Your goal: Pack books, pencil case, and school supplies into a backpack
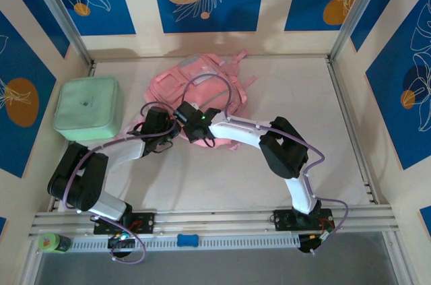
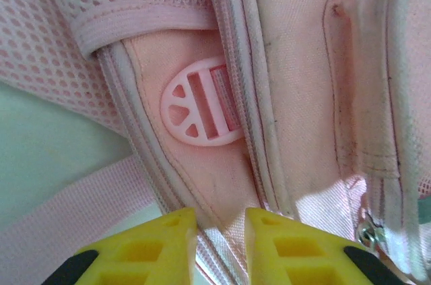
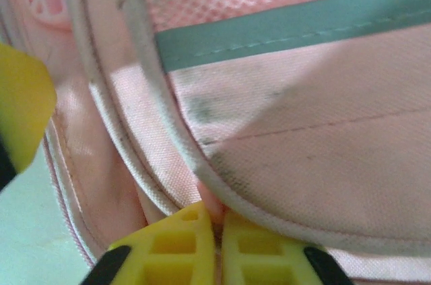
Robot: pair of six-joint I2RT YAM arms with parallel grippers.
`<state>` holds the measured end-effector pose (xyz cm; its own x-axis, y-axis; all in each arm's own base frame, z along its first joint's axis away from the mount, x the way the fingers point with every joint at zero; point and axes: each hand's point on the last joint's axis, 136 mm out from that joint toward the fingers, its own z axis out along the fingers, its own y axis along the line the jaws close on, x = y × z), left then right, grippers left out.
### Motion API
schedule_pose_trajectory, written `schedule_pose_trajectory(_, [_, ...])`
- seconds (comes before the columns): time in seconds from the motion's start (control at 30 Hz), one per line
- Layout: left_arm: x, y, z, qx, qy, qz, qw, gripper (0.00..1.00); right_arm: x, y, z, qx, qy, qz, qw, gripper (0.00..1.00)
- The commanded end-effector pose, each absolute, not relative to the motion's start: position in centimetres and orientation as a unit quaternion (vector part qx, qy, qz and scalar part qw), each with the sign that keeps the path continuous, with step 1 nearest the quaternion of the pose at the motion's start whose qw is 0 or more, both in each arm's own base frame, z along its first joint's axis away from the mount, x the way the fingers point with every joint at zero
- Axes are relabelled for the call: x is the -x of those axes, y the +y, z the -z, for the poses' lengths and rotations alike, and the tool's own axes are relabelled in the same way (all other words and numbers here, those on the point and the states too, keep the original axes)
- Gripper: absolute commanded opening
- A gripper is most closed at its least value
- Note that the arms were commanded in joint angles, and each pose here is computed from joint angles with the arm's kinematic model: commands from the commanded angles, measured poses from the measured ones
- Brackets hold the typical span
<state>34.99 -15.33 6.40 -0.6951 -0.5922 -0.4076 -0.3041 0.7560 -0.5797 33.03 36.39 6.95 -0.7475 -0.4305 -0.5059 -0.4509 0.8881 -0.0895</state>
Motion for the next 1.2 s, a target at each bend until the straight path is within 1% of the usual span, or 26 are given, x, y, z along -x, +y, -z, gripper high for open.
schedule_pose_trajectory(0.0, [-35.0,-14.7,-7.4,0.267,0.879,0.252,0.304,0.26,-33.1,37.1,-8.5,0.279,0.915,-0.051,0.287,0.01])
schedule_pose_trajectory(0.07, [-35.0,-14.7,-8.0,0.270,0.876,0.255,0.307,0.26,-32.7,36.7,-8.5,0.285,0.913,-0.058,0.285,0.00])
schedule_pose_trajectory(0.13, [-35.1,-14.7,-8.7,0.282,0.869,0.265,0.308,0.28,-31.0,37.2,-8.5,0.330,0.896,-0.102,0.279,0.00])
schedule_pose_trajectory(0.17, [-35.3,-14.9,-9.0,0.294,0.862,0.276,0.308,0.30,-30.7,36.8,-8.5,0.335,0.891,-0.104,0.288,0.00])
schedule_pose_trajectory(0.23, [-36.3,-16.1,-9.8,0.306,0.841,0.318,0.313,0.37,-30.6,35.8,-8.0,0.331,0.894,-0.113,0.280,0.00])
schedule_pose_trajectory(0.27, [-36.8,-16.6,-9.9,0.314,0.833,0.333,0.311,0.40,-30.7,35.3,-8.0,0.323,0.897,-0.120,0.276,0.00])
schedule_pose_trajectory(0.33, [-37.8,-17.5,-10.1,0.316,0.826,0.352,0.306,0.41,-30.5,34.8,-8.5,0.320,0.894,-0.143,0.279,0.00])
schedule_pose_trajectory(0.53, [-39.0,-19.8,-10.5,0.313,0.823,0.359,0.311,0.42,-29.8,34.6,-9.8,0.333,0.878,-0.171,0.298,0.00])
schedule_pose_trajectory(0.73, [-39.6,-22.0,-11.1,0.323,0.809,0.367,0.325,0.42,-30.2,33.9,-10.4,0.312,0.881,-0.175,0.310,0.00])
schedule_pose_trajectory(0.83, [-39.7,-22.3,-10.9,0.336,0.804,0.367,0.326,0.41,-30.2,33.5,-10.4,0.308,0.882,-0.178,0.310,0.00])
schedule_pose_trajectory(0.93, [-39.6,-22.5,-11.7,0.337,0.793,0.381,0.336,0.40,-31.0,31.9,-10.0,0.286,0.894,-0.148,0.311,0.00])
schedule_pose_trajectory(1.03, [-39.1,-22.1,-11.9,0.334,0.800,0.367,0.338,0.40,-31.0,30.4,-10.6,0.257,0.900,-0.148,0.320,0.00])
schedule_pose_trajectory(1.1, [-39.0,-21.9,-12.1,0.332,0.802,0.362,0.341,0.40,-31.2,29.5,-10.9,0.232,0.910,-0.147,0.311,0.00])
schedule_pose_trajectory(1.17, [-38.9,-21.9,-12.2,0.329,0.801,0.364,0.342,0.39,-30.8,30.2,-11.4,0.228,0.913,-0.155,0.300,0.00])
